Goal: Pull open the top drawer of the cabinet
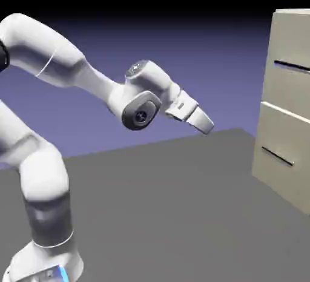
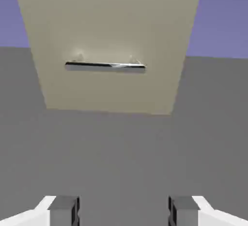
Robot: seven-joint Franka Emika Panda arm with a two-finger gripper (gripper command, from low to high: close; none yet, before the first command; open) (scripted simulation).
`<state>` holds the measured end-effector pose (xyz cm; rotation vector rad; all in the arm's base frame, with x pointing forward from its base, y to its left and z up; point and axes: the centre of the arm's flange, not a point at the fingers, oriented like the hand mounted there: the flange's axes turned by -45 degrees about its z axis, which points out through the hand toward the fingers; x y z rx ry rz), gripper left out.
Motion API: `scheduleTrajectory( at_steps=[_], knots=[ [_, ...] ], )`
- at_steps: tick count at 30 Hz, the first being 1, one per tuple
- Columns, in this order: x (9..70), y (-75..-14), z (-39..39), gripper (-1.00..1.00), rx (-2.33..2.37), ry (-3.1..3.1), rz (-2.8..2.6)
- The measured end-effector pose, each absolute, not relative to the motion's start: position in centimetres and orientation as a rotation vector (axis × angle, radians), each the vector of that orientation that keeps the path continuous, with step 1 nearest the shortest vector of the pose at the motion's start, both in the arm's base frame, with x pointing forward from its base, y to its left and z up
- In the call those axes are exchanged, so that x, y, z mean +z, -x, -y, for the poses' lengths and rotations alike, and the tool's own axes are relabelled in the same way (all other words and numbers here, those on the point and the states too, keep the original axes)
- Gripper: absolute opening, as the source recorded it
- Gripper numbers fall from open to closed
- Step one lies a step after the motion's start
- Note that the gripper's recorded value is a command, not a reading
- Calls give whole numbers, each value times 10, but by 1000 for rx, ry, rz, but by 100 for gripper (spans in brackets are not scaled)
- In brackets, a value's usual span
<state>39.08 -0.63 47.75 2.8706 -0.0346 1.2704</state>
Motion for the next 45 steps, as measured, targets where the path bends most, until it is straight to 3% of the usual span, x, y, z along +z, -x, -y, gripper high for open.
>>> scheduleTrajectory(
  at_steps=[13,25,35,45],
  knots=[
    [672,-348,71,0,1898,-2526,1047],
    [793,-305,16,0,2454,-2122,1498],
    [819,-346,-79,0,2785,-1992,1598],
    [761,-473,-141,0,2865,-2136,1708]
  ],
)
